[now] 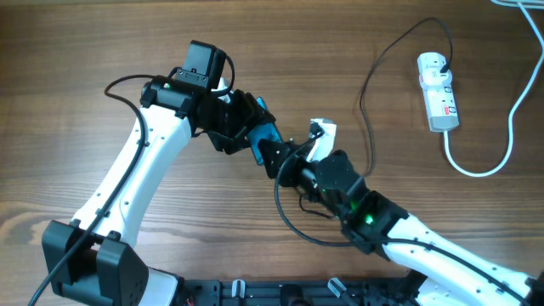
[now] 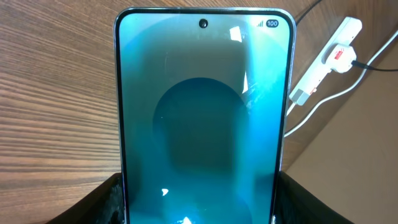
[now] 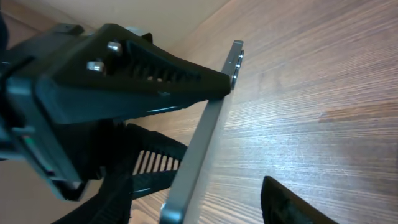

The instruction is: Plug charger to phone and switch on socket

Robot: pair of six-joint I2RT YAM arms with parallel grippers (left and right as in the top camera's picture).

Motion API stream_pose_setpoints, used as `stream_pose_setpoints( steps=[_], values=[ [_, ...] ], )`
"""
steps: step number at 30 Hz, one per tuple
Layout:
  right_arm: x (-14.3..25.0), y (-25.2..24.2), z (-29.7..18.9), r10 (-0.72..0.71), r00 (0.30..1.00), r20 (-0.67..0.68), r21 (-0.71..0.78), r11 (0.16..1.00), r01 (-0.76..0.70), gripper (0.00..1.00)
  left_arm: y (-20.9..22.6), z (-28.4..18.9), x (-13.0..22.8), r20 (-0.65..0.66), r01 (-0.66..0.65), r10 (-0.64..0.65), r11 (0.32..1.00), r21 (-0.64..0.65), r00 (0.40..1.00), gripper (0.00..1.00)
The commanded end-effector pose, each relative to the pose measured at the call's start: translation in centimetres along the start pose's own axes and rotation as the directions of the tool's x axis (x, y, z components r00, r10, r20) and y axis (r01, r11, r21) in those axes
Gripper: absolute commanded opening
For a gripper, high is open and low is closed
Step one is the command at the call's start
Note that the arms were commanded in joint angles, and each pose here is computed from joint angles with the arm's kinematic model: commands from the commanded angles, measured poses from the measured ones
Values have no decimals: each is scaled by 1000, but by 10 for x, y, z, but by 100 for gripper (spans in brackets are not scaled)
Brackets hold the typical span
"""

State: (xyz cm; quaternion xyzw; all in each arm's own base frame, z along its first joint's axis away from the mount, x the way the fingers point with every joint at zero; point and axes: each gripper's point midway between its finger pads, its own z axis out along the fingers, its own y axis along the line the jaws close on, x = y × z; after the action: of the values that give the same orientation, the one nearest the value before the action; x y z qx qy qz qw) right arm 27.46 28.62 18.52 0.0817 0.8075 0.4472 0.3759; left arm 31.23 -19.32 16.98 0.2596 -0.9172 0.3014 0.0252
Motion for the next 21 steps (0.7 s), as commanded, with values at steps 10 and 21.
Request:
stream_pose_setpoints(
  steps=[10,21],
  values=[
    [-11,3,2,33,991,128,40,998,-38,51,-9,-5,-1,10,-7,7,1000,23,1000,38],
    [-2,-2,23,76,989,127,24,997,-80,35,-9,-5,0,9,-7,7,1000,22,1000,38]
  ],
)
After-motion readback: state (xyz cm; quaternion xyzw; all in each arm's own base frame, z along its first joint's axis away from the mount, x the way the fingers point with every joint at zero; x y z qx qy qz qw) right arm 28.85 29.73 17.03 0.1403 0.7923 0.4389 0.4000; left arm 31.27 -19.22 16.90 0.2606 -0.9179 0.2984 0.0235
